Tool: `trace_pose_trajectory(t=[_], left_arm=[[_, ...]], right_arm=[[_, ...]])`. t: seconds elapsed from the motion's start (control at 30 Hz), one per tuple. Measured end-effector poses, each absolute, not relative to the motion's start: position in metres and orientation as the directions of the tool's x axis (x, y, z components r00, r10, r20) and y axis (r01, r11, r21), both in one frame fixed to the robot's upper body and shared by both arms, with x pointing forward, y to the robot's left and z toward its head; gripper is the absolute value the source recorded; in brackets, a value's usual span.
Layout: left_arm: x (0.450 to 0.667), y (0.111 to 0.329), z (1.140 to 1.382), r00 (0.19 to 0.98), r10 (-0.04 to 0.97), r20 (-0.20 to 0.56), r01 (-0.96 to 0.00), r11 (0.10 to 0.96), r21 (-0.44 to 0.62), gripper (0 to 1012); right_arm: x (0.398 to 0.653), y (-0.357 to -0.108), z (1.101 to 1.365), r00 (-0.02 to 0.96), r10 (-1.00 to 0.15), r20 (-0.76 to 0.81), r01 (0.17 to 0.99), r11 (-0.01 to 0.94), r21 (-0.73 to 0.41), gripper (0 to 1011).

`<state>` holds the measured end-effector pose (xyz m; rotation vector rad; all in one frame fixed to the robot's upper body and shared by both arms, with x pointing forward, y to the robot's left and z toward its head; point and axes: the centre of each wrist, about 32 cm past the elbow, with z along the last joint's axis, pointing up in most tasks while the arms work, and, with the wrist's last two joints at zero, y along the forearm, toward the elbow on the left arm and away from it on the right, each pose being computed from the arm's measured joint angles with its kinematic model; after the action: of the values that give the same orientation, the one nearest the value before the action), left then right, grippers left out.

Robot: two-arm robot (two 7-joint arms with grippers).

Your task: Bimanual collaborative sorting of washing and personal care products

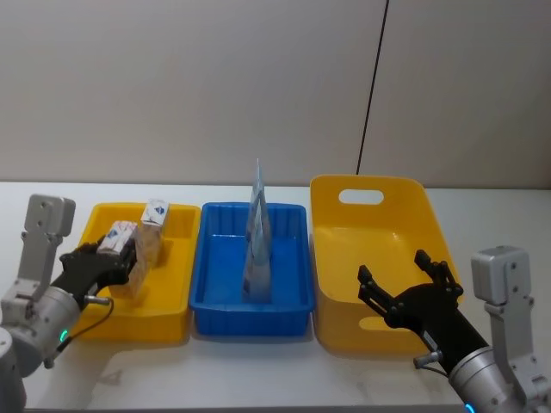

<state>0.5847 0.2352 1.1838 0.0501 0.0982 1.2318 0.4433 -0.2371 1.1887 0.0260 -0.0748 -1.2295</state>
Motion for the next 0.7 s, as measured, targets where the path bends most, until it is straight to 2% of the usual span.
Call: trace_pose_trajectory(t=[0.33,0.7], left_arm=[[0.578,0.248,1.214,0.384,0.922,0.051,-0.923,0.385,-0.007,414],[0.563,0.271,1.253,0.488,0.855,0.177,-0.855,0.509,-0.103,414]], right_arm=[[0.443,-0.237,1.189,0.333,-0.942,0.043,0.940,0.335,0.060,1000],[0.443,-0.237,1.189,0.333,-0.942,0.043,0.940,0.335,0.060,1000]])
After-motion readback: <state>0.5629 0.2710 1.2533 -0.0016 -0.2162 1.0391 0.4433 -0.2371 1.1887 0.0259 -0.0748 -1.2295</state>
